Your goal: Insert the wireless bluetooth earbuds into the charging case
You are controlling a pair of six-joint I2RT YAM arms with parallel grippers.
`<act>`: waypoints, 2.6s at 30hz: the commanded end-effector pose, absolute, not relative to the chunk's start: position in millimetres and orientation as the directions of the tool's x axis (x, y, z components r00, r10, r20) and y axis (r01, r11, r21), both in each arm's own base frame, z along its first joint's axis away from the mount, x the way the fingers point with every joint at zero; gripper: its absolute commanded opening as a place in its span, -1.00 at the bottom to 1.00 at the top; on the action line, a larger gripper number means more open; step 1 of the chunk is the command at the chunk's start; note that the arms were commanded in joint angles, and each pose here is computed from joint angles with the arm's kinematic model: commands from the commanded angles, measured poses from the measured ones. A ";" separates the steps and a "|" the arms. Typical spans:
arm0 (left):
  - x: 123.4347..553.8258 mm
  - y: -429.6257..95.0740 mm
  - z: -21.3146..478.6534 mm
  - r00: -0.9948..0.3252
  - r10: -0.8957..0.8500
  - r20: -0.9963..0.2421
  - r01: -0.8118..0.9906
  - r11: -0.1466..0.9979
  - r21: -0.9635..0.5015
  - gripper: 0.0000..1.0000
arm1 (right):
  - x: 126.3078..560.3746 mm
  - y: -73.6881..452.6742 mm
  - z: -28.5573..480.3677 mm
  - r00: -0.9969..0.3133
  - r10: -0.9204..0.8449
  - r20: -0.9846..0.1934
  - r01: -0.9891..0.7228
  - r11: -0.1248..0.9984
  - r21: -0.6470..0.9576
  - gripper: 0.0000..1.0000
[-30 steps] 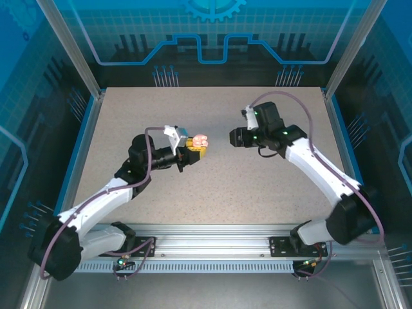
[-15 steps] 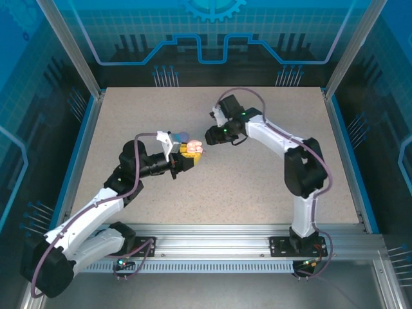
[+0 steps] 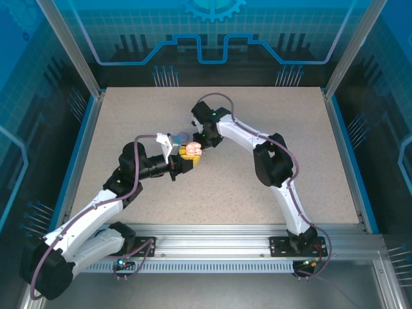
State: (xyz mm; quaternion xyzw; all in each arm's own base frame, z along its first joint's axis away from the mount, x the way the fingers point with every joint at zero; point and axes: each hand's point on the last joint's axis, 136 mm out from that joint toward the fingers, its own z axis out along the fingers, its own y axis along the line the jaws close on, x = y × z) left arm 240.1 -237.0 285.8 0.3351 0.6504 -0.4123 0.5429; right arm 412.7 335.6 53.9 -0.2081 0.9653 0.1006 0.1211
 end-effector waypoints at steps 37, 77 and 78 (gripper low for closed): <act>240.5 -231.6 287.4 -0.183 -0.034 -0.983 0.872 0.455 -0.178 -0.65 | 391.7 323.0 -4.9 -0.899 -0.436 -0.042 -0.433 0.899 -0.060 -0.31; 251.6 -242.0 279.8 -0.211 -0.034 -0.977 0.876 0.437 -0.205 -0.65 | 354.4 183.6 26.5 -0.981 -0.028 -0.190 -0.038 0.998 0.053 -0.53; 251.5 -242.4 280.1 -0.211 -0.033 -0.977 0.877 0.436 -0.204 -0.65 | 352.7 182.7 24.1 -0.983 -0.030 -0.182 -0.040 0.998 0.048 -0.52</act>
